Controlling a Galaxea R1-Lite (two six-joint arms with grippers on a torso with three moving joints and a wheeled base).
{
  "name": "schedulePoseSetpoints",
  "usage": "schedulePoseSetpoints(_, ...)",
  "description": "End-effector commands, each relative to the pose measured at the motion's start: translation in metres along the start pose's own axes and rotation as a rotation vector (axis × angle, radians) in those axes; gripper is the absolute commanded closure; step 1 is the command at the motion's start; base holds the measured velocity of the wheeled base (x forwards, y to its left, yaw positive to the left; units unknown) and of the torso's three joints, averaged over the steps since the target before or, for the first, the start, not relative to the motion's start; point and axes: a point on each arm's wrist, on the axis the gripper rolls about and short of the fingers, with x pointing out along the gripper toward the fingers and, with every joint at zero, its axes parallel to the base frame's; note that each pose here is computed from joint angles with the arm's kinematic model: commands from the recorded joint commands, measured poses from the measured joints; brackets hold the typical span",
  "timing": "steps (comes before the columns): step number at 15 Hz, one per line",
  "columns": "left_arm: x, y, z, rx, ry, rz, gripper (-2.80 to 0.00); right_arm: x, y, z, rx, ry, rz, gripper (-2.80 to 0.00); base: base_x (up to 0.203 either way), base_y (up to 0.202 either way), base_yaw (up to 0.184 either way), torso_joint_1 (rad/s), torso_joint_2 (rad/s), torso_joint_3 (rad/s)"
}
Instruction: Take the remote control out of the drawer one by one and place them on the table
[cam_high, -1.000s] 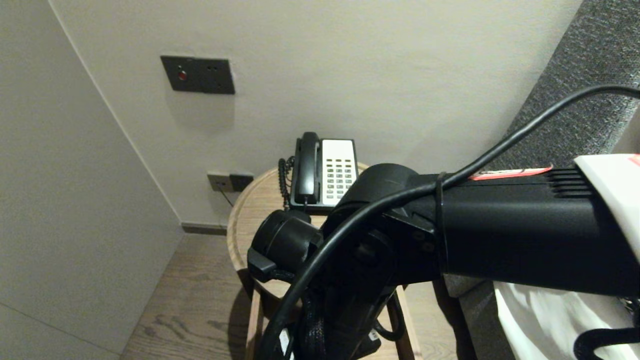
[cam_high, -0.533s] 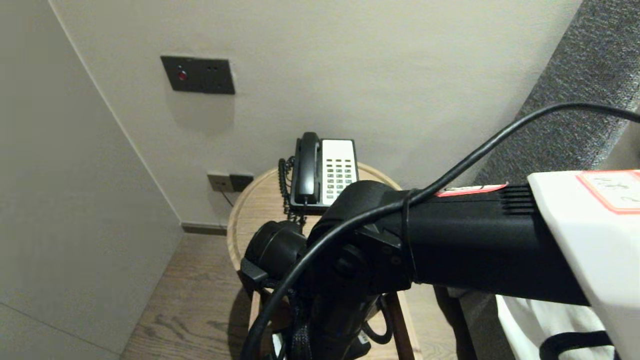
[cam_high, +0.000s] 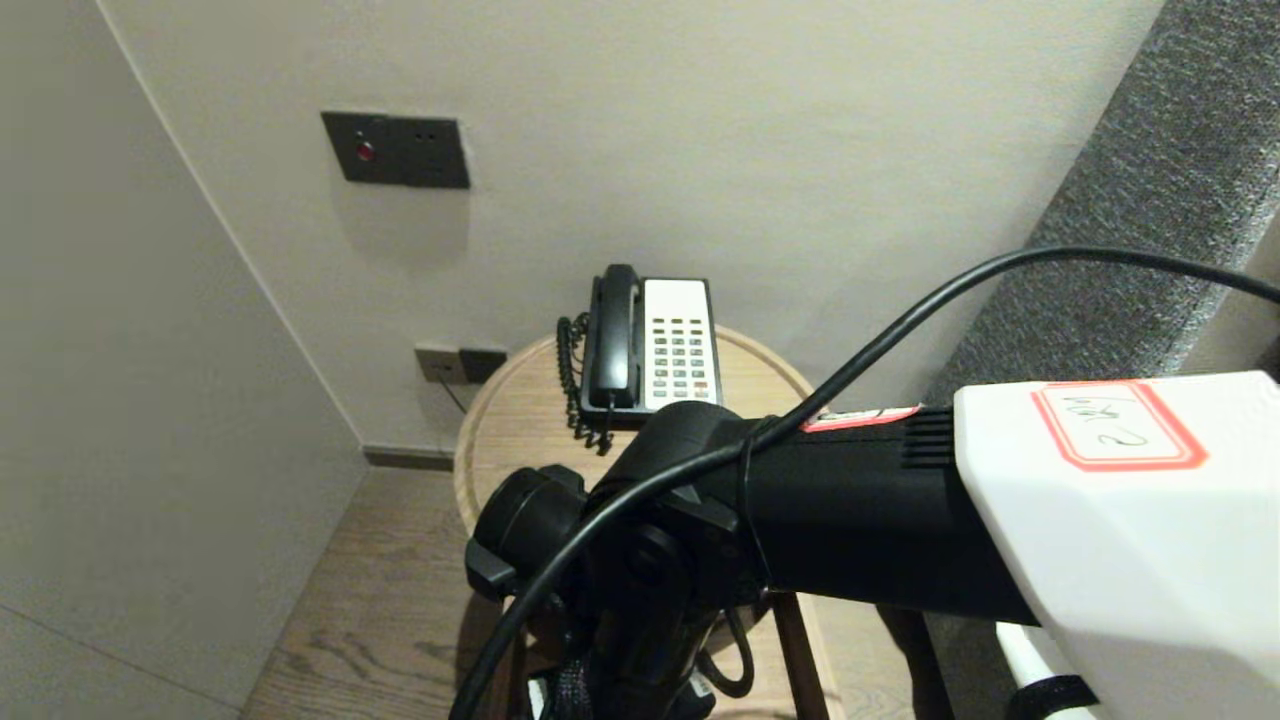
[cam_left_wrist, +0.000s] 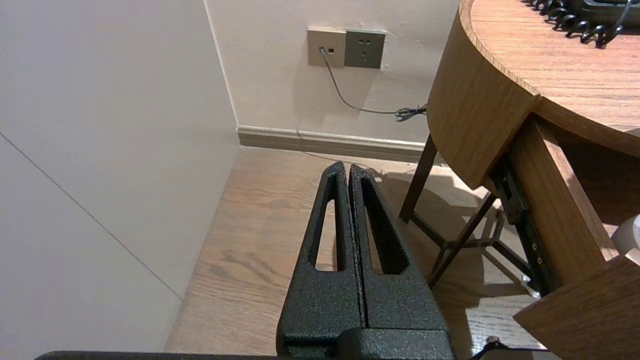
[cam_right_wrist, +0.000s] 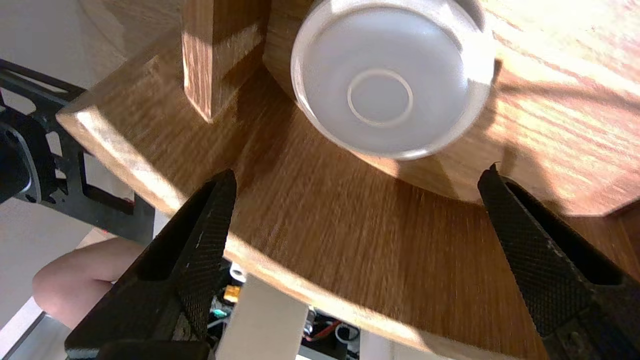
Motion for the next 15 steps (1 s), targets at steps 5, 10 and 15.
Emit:
schedulePoseSetpoints(5, 0.000, 0.000, 0.000, 0.000, -0.002, 0.001, 0.00, 0.015, 0.002, 0.003, 0.001, 0.000, -0.022, -2.80, 0.000, 0.000, 0.000, 0.000, 0.00, 0.000)
schedulePoseSetpoints(10, 0.000, 0.000, 0.000, 0.000, -0.002, 0.001, 0.00, 0.021, 0.000, 0.006, 0.007, -0.007, -0.037, -2.80, 0.000, 0.000, 0.000, 0.000, 0.00, 0.000)
schedulePoseSetpoints(15, 0.000, 0.000, 0.000, 0.000, -0.002, 0.001, 0.00, 0.030, -0.001, 0.011, 0.007, -0.024, -0.037, -2.80, 0.000, 0.000, 0.000, 0.000, 0.00, 0.000)
